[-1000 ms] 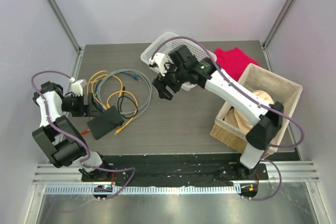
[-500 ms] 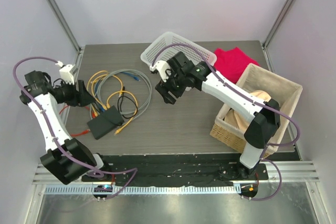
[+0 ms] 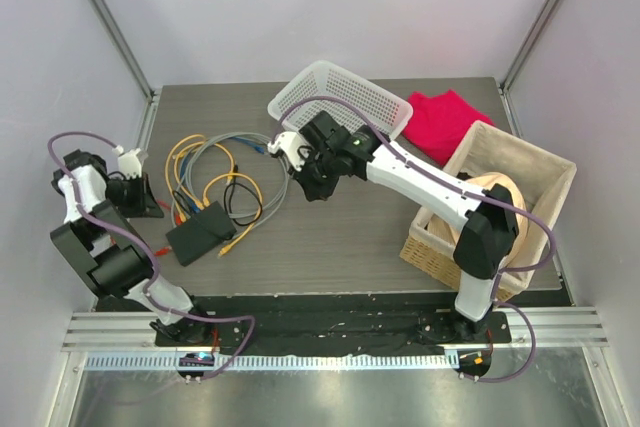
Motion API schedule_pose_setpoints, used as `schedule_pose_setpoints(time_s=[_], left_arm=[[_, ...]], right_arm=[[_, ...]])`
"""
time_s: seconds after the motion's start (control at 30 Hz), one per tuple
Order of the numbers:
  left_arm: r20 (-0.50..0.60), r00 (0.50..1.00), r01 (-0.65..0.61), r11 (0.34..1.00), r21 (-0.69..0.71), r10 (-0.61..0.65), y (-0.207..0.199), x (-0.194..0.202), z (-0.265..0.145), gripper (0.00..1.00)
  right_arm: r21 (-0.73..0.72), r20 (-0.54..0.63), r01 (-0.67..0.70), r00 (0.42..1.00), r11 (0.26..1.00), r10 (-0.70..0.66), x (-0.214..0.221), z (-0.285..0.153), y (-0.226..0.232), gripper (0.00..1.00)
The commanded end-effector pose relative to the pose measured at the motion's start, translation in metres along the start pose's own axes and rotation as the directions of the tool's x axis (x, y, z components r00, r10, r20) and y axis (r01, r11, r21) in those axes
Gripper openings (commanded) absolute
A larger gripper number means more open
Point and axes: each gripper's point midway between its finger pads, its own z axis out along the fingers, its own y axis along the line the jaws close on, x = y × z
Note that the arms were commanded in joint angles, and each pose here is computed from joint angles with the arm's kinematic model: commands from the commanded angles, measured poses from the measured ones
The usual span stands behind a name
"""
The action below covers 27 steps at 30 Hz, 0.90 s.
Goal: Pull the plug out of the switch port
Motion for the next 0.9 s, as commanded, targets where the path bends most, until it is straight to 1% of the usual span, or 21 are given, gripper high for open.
schedule_pose_setpoints(time_s=[0.0, 0.2, 0.4, 0.47, 0.63, 0.73, 0.83, 0.87], left_arm=[[0.094, 0.993, 0.075, 0.995, -0.063, -0.069, 0.022, -0.014, -0.002, 0.0], [0.035, 0.998, 0.055, 0.982, -0.181, -0.05, 0.055, 0.004, 0.016, 0.0], [0.011, 0.998, 0.061, 0.983, -0.173, -0.06, 0.066, 0.007, 0.038, 0.0], [0.007, 0.999, 0.05, 0.984, -0.172, -0.049, 0.067, 0.006, 0.046, 0.0], [-0.031, 0.999, 0.022, 0.993, -0.119, -0.026, 0.051, 0.015, 0.065, 0.0], [-0.057, 0.998, -0.019, 0.997, -0.08, 0.015, 0.03, 0.021, 0.074, 0.0], [-0.096, 0.992, -0.083, 0.996, -0.041, 0.078, 0.002, 0.026, 0.084, 0.0], [-0.113, 0.99, -0.086, 0.996, -0.025, 0.083, -0.007, 0.032, 0.085, 0.0]], right_arm=[[0.005, 0.023, 0.013, 1.0, 1.0, -0.013, -0.007, 0.0, 0.003, 0.01], [0.019, 0.001, 0.002, 1.0, 1.0, -0.002, -0.001, 0.009, 0.0, 0.01], [0.01, -0.058, -0.085, 0.995, 0.996, 0.085, 0.015, 0.031, 0.004, 0.01], [0.007, -0.072, -0.092, 0.993, 0.996, 0.092, 0.019, 0.039, 0.006, 0.01], [0.052, -0.071, -0.08, 0.994, 0.995, 0.084, 0.019, 0.044, -0.002, 0.01], [0.069, -0.083, -0.069, 0.994, 0.995, 0.075, 0.024, 0.045, -0.005, 0.01], [0.092, -0.092, -0.061, 0.993, 0.994, 0.07, 0.031, 0.043, -0.008, 0.01], [0.101, -0.093, -0.057, 0.993, 0.993, 0.067, 0.032, 0.043, -0.009, 0.01]])
